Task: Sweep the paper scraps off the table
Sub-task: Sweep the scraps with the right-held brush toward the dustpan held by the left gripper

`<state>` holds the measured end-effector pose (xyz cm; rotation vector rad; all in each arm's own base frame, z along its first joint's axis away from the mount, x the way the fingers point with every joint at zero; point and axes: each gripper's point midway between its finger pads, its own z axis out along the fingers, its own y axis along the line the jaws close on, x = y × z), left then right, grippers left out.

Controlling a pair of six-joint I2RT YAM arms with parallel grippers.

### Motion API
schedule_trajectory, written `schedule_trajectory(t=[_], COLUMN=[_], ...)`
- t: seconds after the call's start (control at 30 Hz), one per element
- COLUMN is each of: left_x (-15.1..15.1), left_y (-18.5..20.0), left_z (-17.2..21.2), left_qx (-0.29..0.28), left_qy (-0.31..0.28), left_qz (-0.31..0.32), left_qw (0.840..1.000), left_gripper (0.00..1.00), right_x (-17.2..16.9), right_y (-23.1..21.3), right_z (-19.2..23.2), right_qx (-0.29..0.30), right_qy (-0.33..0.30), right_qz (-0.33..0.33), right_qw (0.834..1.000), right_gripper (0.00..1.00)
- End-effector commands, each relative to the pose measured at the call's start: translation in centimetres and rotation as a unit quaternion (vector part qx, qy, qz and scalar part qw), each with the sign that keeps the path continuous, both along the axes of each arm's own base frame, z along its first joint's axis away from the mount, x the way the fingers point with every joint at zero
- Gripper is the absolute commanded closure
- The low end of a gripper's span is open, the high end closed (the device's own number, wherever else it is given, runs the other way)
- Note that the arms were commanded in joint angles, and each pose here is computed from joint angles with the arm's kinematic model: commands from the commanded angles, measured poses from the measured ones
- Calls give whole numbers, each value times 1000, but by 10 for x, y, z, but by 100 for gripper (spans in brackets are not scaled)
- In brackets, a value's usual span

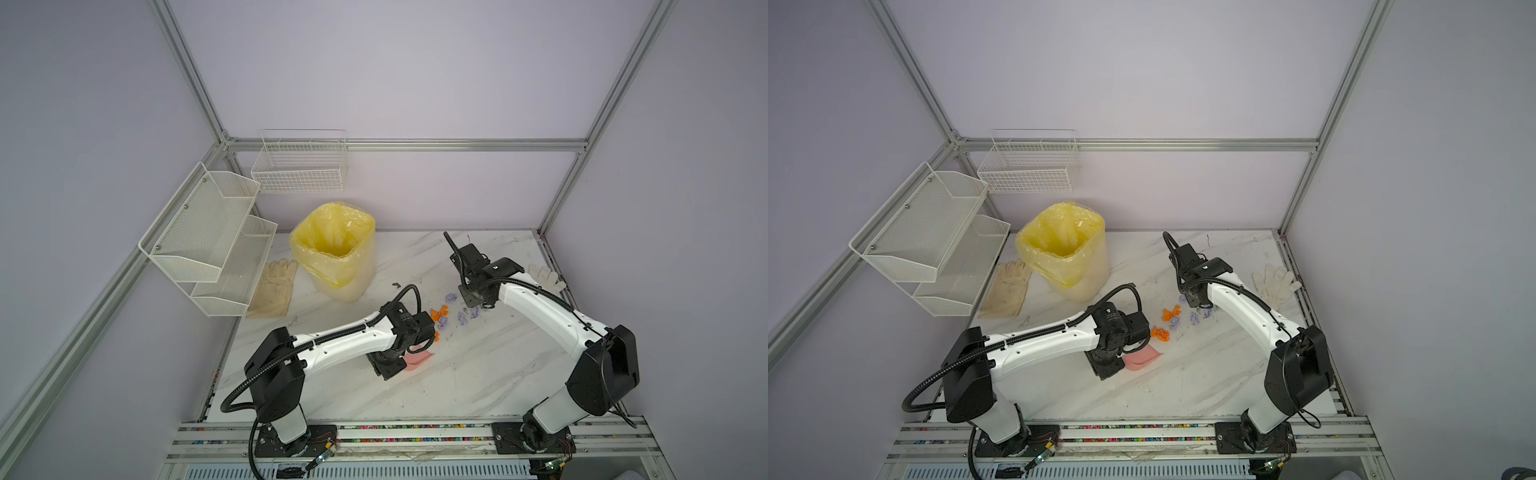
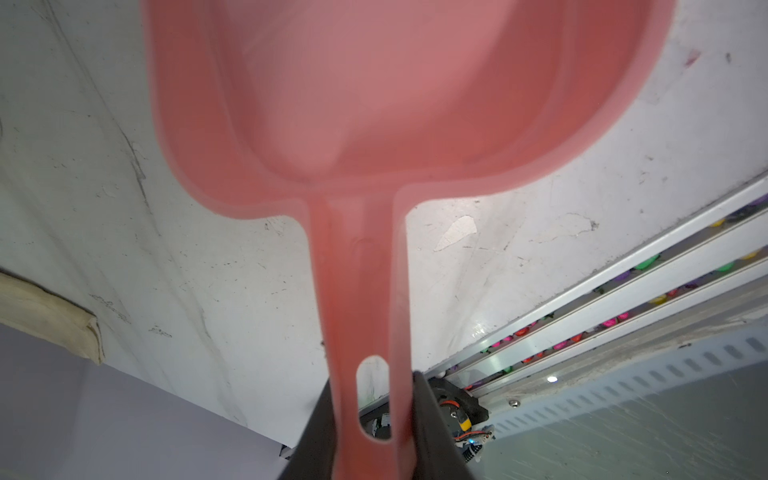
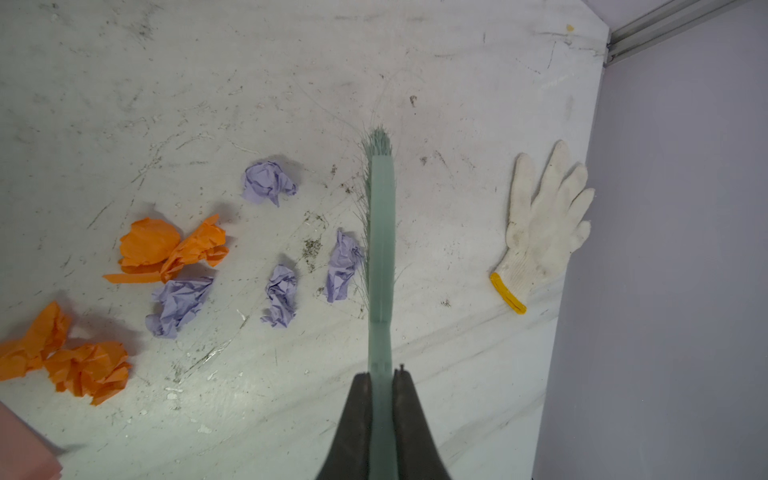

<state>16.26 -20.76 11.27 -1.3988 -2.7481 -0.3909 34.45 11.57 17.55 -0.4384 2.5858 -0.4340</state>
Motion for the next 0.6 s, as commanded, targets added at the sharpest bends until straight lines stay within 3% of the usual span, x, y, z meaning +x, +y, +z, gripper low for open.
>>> schedule_trajectory(t=[0.0, 0.57], left_x=[11, 15], left_y=[-13, -12], left_z=[14, -4], left_qx=[-14, 1], left_qy=[-31, -41], left_qz=[14, 2], left_qw=[999, 999], left_gripper=[92, 92], right_x=[4, -10], right_y=[8, 46], right_z=[10, 5], right_qx=[25, 111], right_qy=[-12, 13], right_qz=[13, 56], right_qw=[1000, 992], right_gripper=[100, 100])
